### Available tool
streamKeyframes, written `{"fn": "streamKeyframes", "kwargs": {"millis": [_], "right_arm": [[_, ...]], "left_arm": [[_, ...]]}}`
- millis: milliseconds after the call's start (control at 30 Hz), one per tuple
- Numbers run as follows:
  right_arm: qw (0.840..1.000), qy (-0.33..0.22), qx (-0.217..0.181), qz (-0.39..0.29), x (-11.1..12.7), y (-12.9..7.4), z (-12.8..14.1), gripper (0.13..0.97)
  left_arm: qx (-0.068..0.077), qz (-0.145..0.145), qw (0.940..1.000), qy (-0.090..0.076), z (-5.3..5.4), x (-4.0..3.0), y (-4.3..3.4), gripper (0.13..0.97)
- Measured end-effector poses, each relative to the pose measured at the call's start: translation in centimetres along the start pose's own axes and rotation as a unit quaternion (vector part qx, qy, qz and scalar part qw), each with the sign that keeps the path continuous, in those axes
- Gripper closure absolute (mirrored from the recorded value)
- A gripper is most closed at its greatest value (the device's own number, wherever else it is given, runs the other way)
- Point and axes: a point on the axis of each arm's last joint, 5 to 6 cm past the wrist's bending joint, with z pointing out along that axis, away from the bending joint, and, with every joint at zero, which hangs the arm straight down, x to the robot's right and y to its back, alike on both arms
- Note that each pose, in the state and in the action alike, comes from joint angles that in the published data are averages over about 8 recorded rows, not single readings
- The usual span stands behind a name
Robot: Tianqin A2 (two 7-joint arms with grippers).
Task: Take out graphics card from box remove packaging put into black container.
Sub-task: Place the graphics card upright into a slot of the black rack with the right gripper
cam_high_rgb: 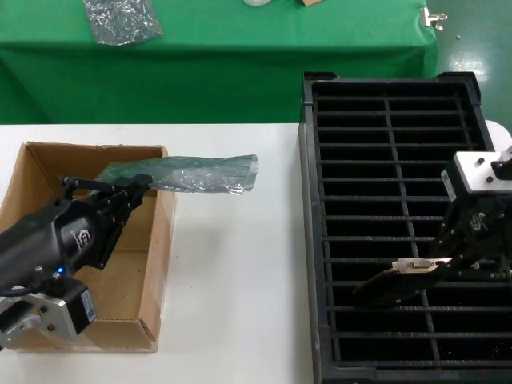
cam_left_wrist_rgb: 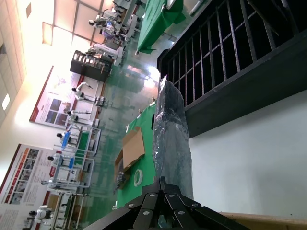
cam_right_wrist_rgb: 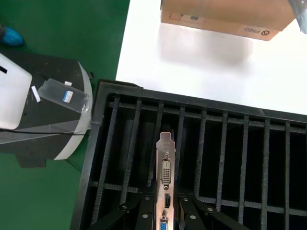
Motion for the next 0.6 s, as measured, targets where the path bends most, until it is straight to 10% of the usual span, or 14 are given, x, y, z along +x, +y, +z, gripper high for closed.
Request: {"fn": "streamKeyframes", "kwargs": {"millis": [600], "right_arm": [[1.000,-0.009,-0.014,-0.022,1.3,-1.0,0.7,0.907]], "left_arm": [[0.000,0.000,1.0000,0.000,0.0,0.00,0.00,0.958]]}}
